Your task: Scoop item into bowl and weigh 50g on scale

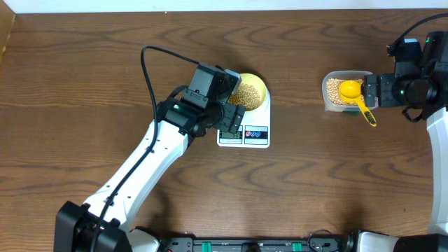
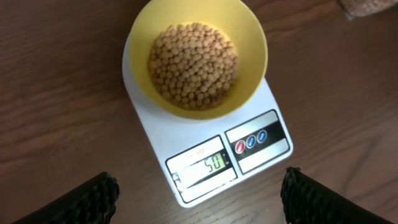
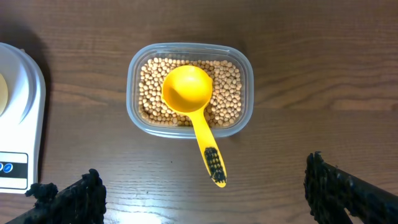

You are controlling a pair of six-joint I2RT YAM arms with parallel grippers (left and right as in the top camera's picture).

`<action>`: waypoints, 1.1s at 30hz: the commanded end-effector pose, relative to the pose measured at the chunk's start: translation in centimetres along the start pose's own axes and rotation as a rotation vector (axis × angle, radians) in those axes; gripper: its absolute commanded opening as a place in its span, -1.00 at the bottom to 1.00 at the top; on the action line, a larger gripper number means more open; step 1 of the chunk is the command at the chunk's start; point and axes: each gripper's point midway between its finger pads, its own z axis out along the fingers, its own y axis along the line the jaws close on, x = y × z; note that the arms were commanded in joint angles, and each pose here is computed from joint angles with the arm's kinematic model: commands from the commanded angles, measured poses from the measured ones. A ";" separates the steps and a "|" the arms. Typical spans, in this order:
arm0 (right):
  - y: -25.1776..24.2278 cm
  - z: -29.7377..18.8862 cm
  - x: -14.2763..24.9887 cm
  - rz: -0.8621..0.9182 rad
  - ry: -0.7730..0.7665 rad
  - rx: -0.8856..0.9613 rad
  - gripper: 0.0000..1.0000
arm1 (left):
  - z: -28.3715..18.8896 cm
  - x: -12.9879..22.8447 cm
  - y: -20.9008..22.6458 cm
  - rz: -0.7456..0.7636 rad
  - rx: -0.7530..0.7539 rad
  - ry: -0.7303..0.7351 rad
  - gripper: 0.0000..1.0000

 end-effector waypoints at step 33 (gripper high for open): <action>0.1 -1.0 -0.8 0.000 -0.033 0.007 0.99 | 1.5 0.5 0.6 -0.024 -0.028 0.018 0.71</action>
